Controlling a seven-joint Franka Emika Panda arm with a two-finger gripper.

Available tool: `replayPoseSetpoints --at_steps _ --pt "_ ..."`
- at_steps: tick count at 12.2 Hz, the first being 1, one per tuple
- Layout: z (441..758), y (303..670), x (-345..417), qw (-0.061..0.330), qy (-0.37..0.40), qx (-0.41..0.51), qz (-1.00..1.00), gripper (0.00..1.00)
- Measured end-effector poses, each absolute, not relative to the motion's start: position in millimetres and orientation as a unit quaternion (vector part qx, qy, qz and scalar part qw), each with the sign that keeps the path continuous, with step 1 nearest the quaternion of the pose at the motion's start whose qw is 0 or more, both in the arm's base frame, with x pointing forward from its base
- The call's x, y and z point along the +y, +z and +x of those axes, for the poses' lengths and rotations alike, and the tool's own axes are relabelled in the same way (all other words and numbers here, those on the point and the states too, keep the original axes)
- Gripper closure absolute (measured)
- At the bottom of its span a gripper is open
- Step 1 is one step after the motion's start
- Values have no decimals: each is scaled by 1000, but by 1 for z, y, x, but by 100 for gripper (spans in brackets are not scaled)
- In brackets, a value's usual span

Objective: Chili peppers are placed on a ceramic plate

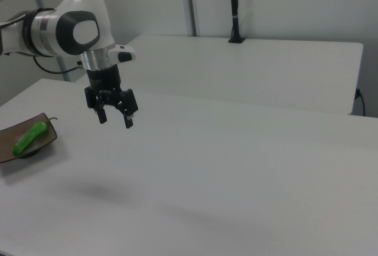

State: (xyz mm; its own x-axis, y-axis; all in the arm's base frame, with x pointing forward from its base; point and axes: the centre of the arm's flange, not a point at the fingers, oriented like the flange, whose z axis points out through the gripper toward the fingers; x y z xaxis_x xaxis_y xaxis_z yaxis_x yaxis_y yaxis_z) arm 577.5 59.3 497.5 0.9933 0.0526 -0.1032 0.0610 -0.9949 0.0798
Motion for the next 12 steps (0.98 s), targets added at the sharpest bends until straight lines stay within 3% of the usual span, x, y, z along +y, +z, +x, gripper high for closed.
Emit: replayPoseSetpoints --at_steps 12 --pt "562 518 34 10 -35 21 999 0"
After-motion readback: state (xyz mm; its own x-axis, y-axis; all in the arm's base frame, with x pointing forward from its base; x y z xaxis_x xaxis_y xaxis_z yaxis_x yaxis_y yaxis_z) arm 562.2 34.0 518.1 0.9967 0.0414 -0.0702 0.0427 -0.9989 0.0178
